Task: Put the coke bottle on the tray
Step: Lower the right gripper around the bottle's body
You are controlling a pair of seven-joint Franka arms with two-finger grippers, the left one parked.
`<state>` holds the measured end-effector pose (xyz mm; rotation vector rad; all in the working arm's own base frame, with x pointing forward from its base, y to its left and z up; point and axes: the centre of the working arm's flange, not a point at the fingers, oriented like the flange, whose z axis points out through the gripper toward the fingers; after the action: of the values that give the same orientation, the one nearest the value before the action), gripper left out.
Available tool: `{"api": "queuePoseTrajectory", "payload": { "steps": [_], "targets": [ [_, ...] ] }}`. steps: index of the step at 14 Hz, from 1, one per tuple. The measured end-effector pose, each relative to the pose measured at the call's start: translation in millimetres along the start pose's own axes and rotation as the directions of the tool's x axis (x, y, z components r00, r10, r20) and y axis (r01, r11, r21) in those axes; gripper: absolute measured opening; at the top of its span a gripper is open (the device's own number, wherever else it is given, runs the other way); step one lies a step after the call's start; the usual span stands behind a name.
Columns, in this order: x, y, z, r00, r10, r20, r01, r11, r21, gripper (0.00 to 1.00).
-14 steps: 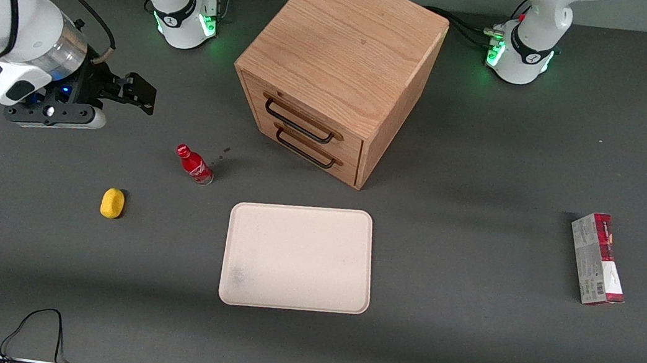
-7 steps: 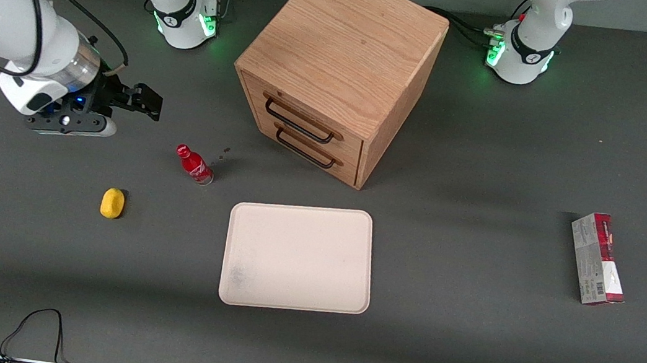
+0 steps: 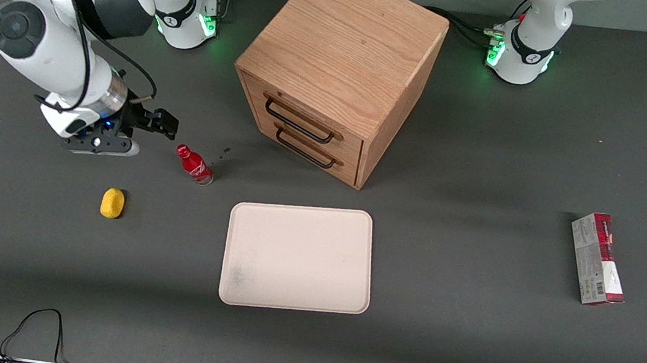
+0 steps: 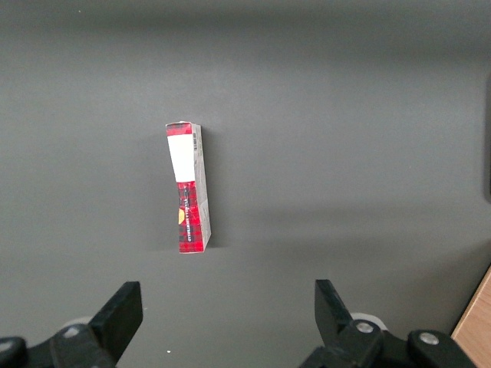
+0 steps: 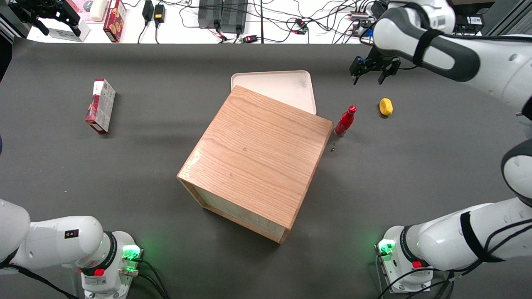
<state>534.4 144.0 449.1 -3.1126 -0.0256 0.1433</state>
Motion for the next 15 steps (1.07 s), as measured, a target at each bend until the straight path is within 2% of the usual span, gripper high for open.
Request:
{"api": "queuePoseTrajectory", "payload": {
  "steps": [4,8,15],
  "targets": [
    [10,0,45,1.000,0.005,-0.013,-0.005,1.000,-0.004,0.99],
    [1,-1,86,1.000,0.000,-0.024,0.000,1.000,-0.007,0.99],
    [-10,-8,110,0.999,-0.020,-0.035,0.020,1.000,-0.008,0.97]
  ]
}}
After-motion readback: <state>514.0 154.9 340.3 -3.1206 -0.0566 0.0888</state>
